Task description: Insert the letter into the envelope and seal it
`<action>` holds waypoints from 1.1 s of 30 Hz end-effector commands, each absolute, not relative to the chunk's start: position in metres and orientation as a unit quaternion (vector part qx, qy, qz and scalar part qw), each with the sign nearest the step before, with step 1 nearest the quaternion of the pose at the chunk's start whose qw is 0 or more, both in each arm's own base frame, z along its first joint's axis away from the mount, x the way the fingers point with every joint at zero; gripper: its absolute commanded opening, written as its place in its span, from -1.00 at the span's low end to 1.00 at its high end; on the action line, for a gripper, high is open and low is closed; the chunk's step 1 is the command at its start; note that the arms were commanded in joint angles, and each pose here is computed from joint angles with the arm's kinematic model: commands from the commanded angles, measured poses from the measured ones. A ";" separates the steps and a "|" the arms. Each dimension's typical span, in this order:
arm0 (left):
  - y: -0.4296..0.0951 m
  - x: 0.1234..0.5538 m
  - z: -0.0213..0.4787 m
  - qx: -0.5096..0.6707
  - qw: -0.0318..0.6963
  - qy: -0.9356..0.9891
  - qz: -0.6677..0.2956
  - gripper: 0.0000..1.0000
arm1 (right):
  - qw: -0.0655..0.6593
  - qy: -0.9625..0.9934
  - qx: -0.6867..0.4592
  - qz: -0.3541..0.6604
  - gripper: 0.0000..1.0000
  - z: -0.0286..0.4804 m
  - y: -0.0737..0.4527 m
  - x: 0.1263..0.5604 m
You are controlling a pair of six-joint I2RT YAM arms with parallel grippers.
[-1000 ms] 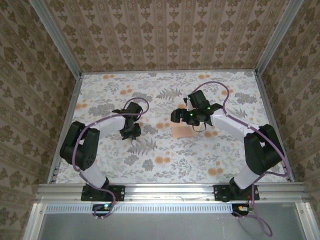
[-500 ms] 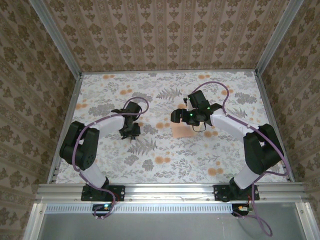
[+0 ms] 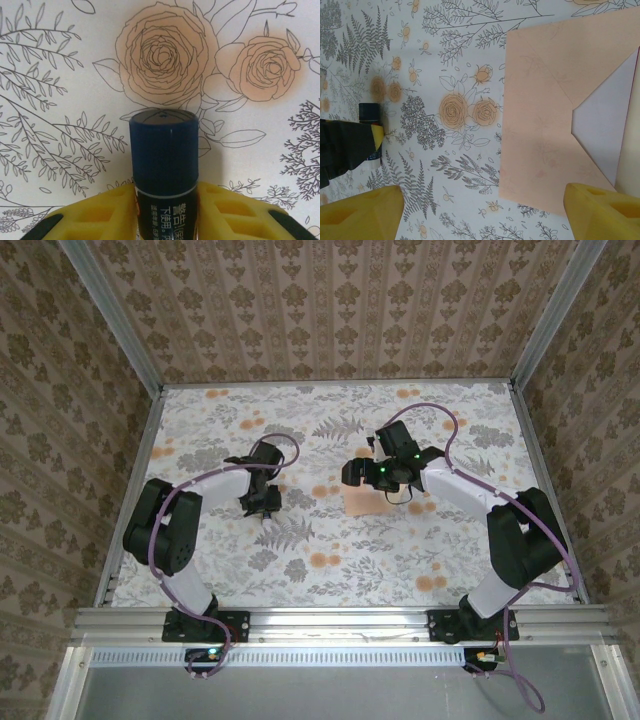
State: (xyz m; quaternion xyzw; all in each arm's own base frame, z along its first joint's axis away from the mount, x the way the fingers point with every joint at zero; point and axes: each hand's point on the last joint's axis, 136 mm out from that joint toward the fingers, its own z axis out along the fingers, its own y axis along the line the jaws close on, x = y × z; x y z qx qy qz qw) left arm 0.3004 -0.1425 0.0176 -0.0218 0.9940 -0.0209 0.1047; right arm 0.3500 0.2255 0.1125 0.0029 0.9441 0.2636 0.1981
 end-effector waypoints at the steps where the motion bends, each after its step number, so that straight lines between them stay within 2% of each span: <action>1: -0.141 0.304 0.015 -0.013 0.098 0.995 -0.018 -0.33 | 0.204 0.946 0.001 0.253 0.69 0.118 0.222 0.352; 7: -0.143 0.306 0.015 -0.007 0.099 0.995 -0.020 -0.45 | 0.207 0.946 0.001 0.250 0.68 0.120 0.220 0.351; 11: -0.144 0.308 0.016 0.000 0.102 0.995 -0.022 -0.73 | 0.209 0.946 0.002 0.250 0.68 0.122 0.219 0.351; 17: -0.156 0.313 0.031 0.030 0.119 0.991 -0.055 -0.94 | 0.215 0.943 -0.007 0.253 0.67 0.129 0.218 0.353; 25: -0.220 0.324 0.104 0.175 0.196 0.941 -0.215 -0.96 | 0.227 0.912 -0.014 0.340 0.69 0.171 0.204 0.369; 33: -0.279 0.303 0.178 0.324 0.261 0.850 -0.324 -0.90 | 0.215 0.868 -0.056 0.443 0.70 0.214 0.203 0.363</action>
